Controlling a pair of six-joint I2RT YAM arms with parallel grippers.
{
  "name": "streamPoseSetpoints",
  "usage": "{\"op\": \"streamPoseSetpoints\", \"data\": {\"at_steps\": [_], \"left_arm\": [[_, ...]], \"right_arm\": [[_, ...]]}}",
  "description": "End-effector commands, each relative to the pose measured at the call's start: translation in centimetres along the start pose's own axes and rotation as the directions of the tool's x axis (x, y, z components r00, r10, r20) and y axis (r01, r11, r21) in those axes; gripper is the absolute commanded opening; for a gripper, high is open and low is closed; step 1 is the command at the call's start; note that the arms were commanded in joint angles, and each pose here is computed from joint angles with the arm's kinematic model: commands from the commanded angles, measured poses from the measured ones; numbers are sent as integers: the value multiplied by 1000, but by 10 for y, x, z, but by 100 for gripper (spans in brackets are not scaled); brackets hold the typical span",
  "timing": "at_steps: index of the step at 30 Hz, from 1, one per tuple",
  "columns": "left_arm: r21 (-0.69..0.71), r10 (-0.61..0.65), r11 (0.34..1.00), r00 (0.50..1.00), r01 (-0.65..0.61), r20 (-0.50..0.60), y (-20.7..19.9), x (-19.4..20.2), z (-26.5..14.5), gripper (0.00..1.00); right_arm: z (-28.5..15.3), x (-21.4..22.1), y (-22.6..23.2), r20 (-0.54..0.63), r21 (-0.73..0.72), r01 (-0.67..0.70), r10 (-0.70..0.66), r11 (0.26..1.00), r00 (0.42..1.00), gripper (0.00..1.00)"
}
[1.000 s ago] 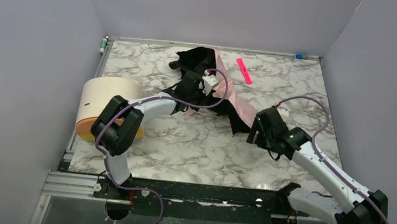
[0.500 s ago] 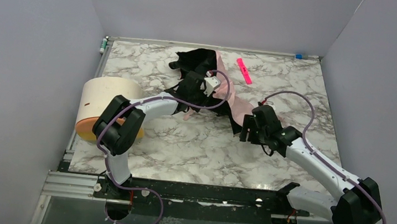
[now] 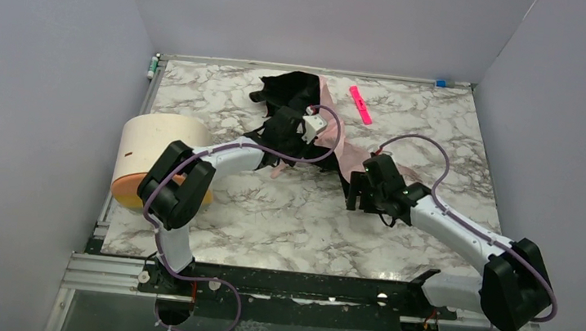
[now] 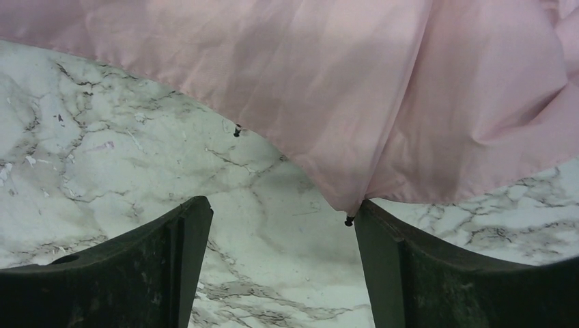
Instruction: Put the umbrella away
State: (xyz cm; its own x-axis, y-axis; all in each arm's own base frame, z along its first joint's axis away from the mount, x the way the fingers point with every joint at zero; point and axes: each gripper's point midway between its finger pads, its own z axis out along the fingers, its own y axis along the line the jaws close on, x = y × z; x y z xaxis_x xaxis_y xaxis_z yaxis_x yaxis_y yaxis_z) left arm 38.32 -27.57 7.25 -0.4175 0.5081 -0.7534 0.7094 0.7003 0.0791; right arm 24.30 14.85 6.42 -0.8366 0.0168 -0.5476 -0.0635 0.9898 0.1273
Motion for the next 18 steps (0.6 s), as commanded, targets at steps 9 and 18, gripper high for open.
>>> {"op": "streamPoseSetpoints", "data": {"at_steps": [9,18], "left_arm": [[48,53,997,999,-53,5,-17,-9,2,0],[62,65,996,998,-65,1,-22,-8,4,0]], "right_arm": [[34,-16,31,74,-132,-60,70,989,995,82],[60,-10,27,60,-81,-89,94,993,994,79]]}}
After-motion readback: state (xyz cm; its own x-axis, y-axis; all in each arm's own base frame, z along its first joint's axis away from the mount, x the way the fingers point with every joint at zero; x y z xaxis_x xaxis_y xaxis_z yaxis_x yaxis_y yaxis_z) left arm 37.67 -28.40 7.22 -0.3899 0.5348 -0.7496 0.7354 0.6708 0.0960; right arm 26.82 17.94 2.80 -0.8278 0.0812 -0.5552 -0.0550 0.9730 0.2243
